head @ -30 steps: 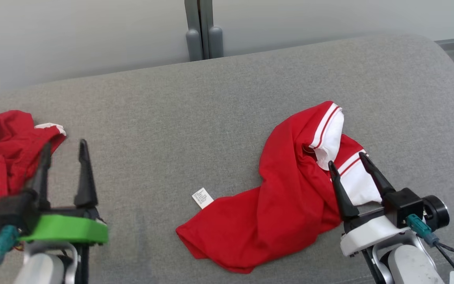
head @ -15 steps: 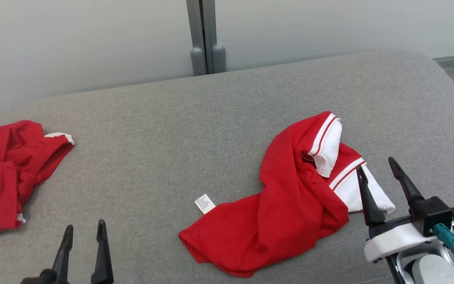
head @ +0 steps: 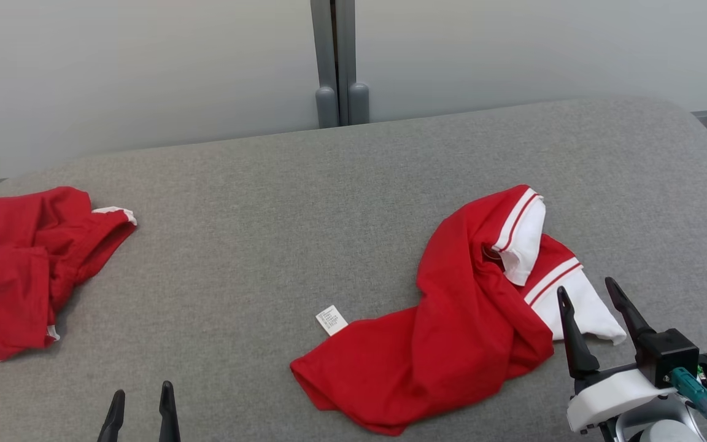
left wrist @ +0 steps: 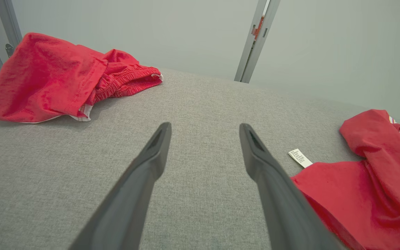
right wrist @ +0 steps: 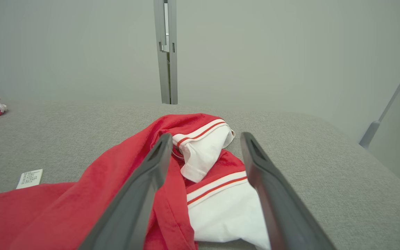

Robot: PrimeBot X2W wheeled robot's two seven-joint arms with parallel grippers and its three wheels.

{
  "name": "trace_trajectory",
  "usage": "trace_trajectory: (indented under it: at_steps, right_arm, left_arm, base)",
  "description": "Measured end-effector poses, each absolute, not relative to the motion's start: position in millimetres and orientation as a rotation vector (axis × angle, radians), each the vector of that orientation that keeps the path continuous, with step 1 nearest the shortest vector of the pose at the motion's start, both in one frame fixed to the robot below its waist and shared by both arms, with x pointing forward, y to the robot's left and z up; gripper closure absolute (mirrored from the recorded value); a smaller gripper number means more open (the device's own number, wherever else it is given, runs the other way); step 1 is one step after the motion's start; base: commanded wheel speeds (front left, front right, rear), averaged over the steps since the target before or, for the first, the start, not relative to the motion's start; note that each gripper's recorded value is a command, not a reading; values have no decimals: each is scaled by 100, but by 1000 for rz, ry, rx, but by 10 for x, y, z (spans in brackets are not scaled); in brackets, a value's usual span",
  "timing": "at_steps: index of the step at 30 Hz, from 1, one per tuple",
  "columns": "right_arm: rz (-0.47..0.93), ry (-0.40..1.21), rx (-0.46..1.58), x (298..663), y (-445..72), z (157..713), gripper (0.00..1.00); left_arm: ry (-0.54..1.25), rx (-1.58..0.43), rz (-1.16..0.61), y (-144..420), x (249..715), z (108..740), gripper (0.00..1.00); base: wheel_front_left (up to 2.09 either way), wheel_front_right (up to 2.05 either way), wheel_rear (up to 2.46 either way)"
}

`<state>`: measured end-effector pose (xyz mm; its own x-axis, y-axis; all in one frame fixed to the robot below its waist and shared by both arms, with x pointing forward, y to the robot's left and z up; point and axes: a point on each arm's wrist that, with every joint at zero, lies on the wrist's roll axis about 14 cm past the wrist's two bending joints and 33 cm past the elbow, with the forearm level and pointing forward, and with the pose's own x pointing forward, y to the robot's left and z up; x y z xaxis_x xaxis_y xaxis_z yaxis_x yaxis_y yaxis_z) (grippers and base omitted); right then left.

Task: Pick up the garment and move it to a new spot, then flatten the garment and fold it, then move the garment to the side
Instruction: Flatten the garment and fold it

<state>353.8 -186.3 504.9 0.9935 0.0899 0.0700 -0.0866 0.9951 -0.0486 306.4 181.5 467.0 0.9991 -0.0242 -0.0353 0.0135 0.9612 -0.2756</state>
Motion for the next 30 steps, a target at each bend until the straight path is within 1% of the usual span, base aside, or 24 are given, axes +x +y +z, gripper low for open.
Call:
trace_trajectory:
  at_steps: [24,30]
  right_arm:
    - [86,-52,-29,3523,-1849,4982,0]
    - [81,-47,-29,3536,-1864,4966,0]
  left_arm:
    - [68,-276,-44,1730,3083,4592,0]
    - [87,-301,-112,1486,3152,4560,0]
  base:
    - [0,0,0]
    - [0,0,0]
